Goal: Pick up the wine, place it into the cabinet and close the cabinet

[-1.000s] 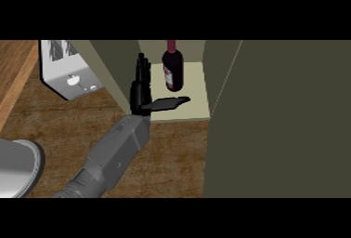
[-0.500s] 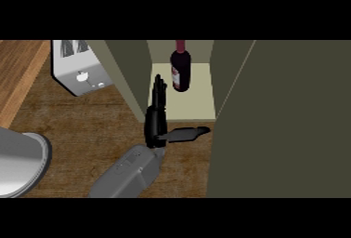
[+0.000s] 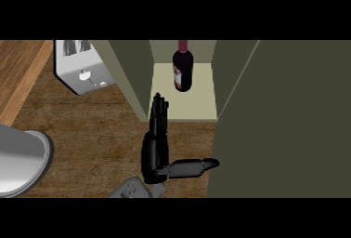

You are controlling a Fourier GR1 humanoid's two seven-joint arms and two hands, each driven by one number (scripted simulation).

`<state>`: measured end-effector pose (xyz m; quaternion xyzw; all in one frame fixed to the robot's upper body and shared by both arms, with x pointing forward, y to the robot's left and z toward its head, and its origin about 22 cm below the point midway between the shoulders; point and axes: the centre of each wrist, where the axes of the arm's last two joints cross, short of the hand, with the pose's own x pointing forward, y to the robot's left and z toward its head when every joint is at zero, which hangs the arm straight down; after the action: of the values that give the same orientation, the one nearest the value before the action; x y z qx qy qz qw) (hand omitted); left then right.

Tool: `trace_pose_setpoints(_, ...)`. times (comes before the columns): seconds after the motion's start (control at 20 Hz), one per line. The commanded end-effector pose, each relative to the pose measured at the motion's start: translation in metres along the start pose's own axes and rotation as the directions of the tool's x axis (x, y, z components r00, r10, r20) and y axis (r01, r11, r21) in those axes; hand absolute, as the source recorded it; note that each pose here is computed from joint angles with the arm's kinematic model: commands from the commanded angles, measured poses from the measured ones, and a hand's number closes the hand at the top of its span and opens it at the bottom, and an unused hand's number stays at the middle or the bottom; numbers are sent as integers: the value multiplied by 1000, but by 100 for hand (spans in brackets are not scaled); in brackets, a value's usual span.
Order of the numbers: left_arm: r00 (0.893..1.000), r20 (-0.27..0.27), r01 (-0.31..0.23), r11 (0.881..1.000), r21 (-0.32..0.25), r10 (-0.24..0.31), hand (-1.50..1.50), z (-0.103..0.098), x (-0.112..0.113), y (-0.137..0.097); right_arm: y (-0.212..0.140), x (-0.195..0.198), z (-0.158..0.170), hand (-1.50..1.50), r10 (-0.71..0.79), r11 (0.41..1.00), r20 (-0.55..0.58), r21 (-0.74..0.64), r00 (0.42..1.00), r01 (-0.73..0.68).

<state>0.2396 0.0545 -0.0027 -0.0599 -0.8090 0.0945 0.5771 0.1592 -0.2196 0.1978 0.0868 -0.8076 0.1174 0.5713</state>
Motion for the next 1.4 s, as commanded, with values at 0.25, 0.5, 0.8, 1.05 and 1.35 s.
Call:
trace_pose_setpoints(0.25, 1000, 9, 17, 998, 56, -18, -150, 59, 37, 17, -3, 5, 13, -150, -47, 999, 20, 14, 999, 47)
trace_pose_setpoints(0.5, 999, 34, -27, 1000, 6, 27, -150, 74, 66, 45, 1, 3, 16, -150, -57, 996, 7, 66, 998, 56)
trace_pose_setpoints(0.8, 1000, 16, -24, 998, -56, 25, -150, 86, 77, 64, 5, 12, 20, 150, -56, 982, -53, 176, 997, 65)
trace_pose_setpoints(1.05, 998, 4, -56, 992, -113, 57, -150, 98, 98, 82, 6, 9, 28, 150, -6, 979, -35, 201, 999, 13)
trace_pose_setpoints(1.35, 999, 18, -36, 996, -84, 38, -150, 84, 111, 111, 14, 11, 34, 150, -107, 946, -121, 293, 987, 139)
